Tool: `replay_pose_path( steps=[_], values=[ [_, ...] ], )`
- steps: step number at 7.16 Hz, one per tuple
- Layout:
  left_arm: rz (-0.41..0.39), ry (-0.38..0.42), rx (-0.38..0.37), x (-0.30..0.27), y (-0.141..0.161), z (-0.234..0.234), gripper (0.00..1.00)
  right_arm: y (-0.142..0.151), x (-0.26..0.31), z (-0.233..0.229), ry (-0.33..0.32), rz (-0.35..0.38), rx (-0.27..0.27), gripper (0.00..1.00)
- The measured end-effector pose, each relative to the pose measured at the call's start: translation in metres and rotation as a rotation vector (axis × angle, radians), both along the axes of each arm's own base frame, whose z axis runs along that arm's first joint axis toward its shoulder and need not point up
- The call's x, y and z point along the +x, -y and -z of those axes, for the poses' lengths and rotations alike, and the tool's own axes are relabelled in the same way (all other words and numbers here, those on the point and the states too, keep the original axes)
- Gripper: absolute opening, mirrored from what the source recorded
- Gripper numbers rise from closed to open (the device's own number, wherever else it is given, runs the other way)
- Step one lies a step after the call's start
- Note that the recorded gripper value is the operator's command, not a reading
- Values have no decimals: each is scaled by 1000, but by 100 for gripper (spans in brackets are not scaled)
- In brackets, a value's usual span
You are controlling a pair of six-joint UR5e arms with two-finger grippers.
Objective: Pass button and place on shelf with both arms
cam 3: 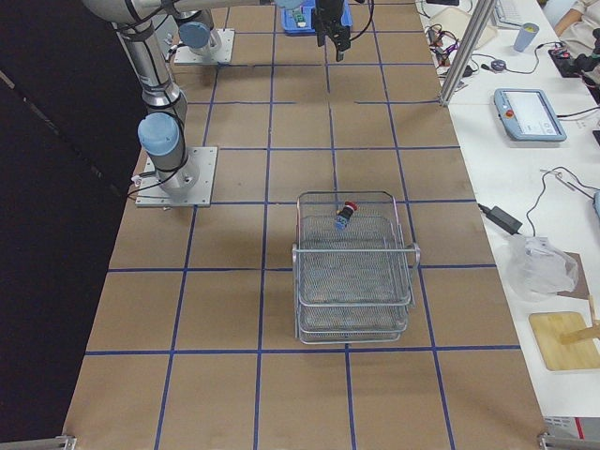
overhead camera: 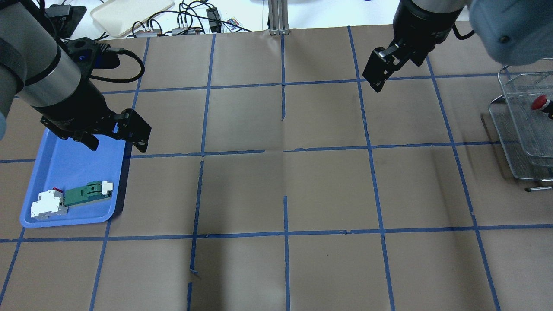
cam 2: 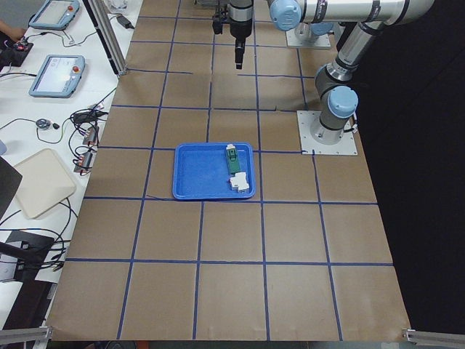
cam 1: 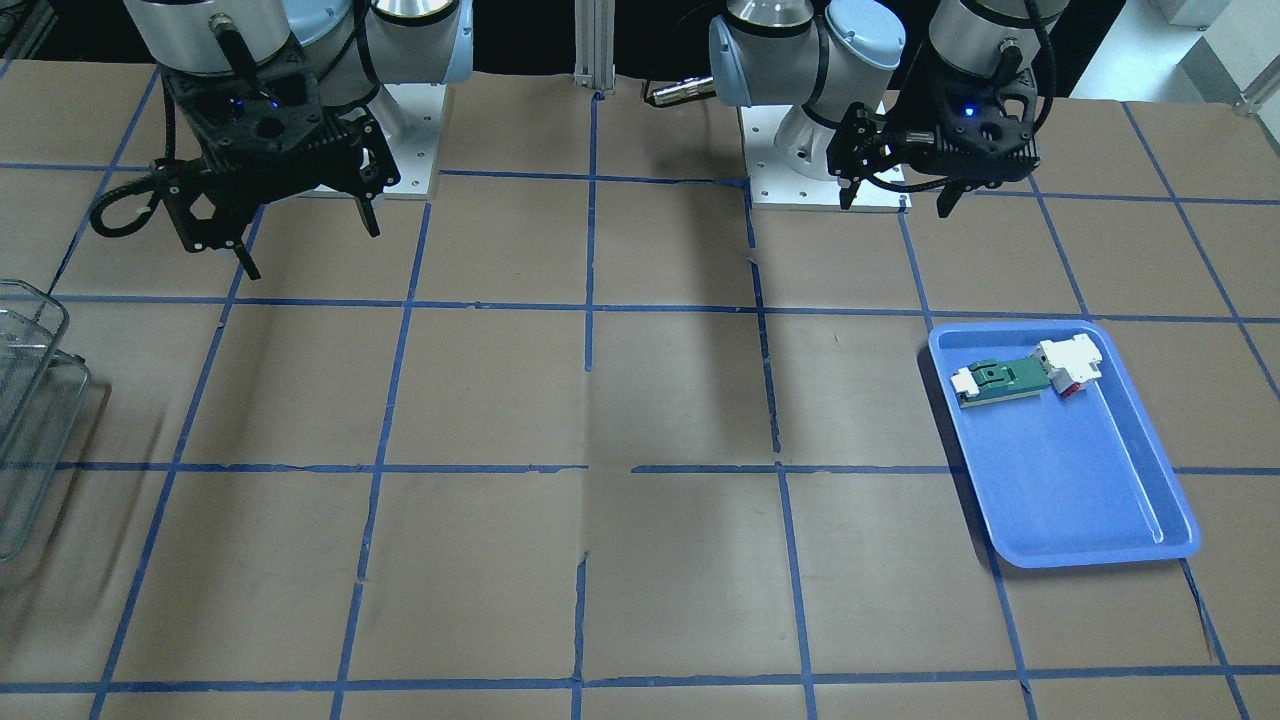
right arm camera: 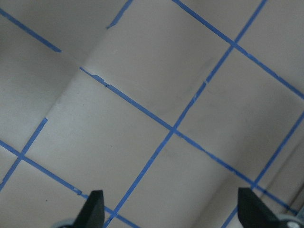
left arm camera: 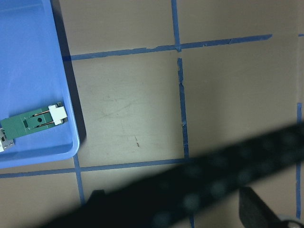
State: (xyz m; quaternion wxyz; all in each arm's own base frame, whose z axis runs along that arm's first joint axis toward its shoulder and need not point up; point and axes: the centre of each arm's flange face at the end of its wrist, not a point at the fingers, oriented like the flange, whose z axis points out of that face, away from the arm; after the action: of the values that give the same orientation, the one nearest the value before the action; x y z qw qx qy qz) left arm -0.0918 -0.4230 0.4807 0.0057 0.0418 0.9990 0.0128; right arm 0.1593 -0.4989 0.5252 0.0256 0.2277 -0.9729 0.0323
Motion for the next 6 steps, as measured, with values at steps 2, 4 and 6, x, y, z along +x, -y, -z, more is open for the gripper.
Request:
replay_pose_path(
  steps=[2,4,6],
  values=[
    [0,1,3,0,0,1,100,9,-20,11,8,179,39,100],
    [0,0,5,0,0,3,100,23,-19,21,52,282,58,100],
    [0,0,3,0,0,2,100,28,-19,22,46,371,57,100]
  ],
)
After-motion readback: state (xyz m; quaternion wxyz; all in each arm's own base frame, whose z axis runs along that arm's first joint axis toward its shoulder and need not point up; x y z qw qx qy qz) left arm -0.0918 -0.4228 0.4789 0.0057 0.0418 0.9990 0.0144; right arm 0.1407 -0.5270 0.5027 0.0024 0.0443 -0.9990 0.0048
